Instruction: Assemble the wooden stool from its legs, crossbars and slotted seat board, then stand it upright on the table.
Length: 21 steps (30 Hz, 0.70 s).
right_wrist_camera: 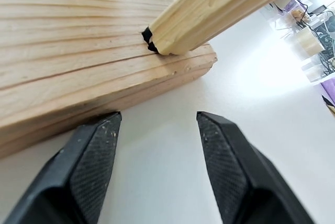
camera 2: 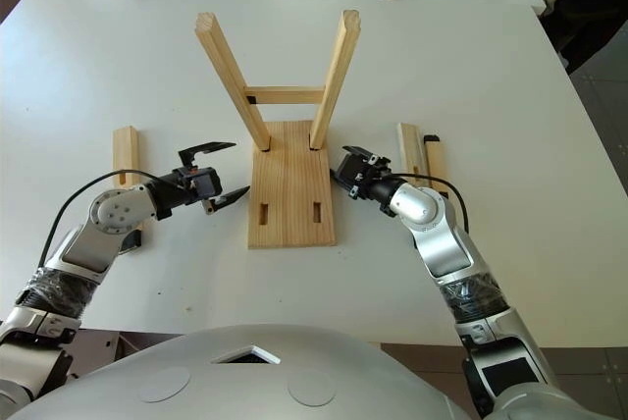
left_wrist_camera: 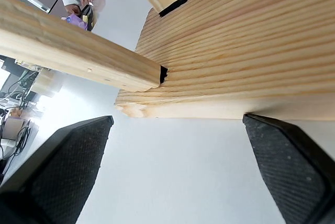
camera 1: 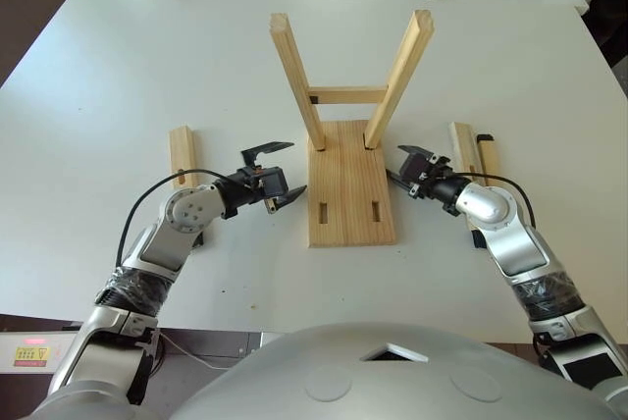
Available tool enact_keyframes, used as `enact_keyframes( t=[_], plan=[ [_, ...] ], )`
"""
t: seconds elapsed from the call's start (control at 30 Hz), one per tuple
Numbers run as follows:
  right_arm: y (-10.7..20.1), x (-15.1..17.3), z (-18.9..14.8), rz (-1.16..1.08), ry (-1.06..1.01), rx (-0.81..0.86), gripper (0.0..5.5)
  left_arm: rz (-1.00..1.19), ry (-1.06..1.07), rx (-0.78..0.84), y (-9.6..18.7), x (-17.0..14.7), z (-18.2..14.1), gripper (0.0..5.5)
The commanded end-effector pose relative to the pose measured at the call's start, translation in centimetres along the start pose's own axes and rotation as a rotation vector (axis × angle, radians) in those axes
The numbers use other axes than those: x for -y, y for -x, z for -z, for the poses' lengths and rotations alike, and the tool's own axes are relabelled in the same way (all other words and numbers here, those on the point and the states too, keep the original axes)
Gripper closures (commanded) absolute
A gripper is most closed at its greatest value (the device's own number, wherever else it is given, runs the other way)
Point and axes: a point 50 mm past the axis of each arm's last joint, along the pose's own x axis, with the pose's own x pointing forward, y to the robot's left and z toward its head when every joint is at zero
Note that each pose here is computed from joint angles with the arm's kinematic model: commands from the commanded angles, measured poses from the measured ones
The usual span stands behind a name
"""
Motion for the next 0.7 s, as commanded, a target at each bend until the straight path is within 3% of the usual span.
enact_keyframes(
  t=[0.03, 0.33, 0.7],
  plan=[
    [0.3, -1.1, 0.0, -0.054, -0.022, -0.007, 2.82, -0.027, 0.004, 0.006, 0.0, -0.7, -0.2, 0.92],
    [1.0, -0.6, -0.1, -0.028, -0.029, -0.019, 2.82, -0.054, 0.044, 0.02, 0.9, -0.4, -1.1, 0.92],
    [3.0, 2.9, -1.0, 0.177, -0.144, -0.012, 2.82, -0.346, 0.392, 0.04, 4.5, -5.0, -2.2, 0.92]
  ],
)
